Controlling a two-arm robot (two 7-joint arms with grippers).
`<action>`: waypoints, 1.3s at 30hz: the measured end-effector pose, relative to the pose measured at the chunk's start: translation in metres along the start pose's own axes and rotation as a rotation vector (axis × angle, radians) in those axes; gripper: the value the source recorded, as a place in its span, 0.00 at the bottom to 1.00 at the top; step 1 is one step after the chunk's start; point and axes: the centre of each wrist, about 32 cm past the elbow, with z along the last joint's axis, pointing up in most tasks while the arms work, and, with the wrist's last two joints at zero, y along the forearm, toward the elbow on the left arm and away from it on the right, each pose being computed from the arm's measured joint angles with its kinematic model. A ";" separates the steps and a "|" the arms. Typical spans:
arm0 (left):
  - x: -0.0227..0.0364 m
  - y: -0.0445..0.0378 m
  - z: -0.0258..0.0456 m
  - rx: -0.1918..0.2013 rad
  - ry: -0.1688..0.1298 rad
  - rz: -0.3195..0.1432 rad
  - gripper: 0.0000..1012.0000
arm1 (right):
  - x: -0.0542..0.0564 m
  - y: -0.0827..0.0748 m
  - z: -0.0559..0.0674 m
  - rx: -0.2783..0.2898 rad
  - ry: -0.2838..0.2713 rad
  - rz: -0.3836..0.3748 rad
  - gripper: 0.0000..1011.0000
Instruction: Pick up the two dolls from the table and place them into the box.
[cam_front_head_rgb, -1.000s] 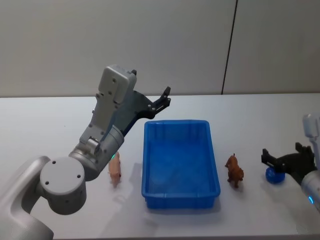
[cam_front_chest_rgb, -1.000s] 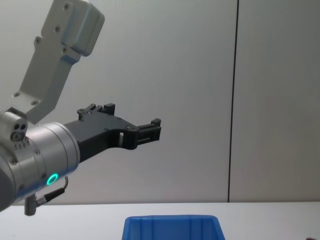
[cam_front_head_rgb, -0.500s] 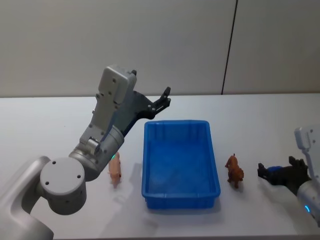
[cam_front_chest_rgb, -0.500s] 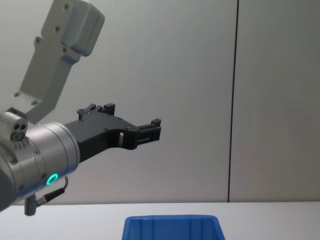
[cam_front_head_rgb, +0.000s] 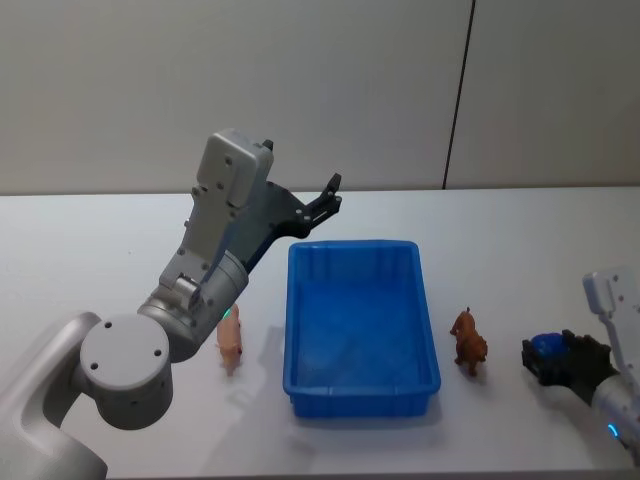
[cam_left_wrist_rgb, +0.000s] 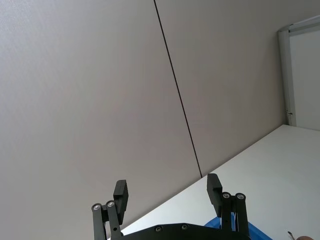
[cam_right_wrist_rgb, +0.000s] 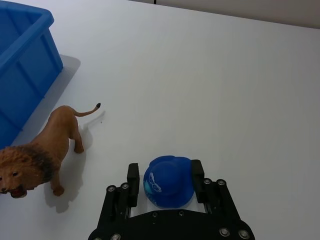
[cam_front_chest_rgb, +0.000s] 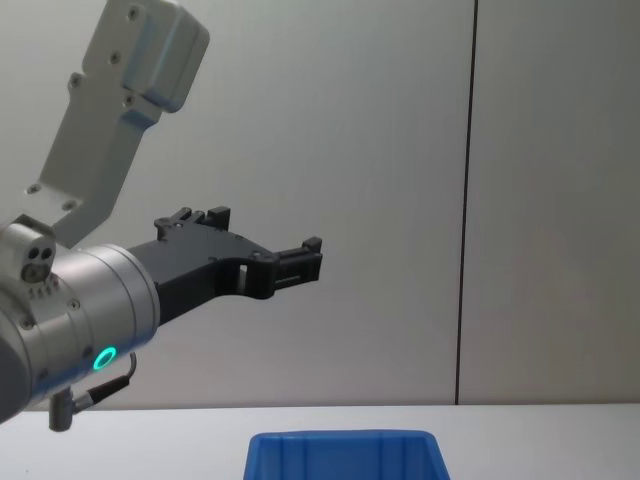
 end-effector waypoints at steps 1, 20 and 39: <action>0.0000 0.0000 0.0000 0.000 0.000 0.000 0.99 | 0.000 0.000 0.000 0.000 0.000 0.000 0.61; 0.0000 0.0000 0.0000 0.000 0.000 0.000 0.99 | -0.003 -0.003 0.001 0.100 -0.066 0.045 0.30; 0.0000 0.0000 0.0000 0.000 0.000 0.000 0.99 | -0.027 -0.016 0.039 0.378 -0.141 0.220 0.20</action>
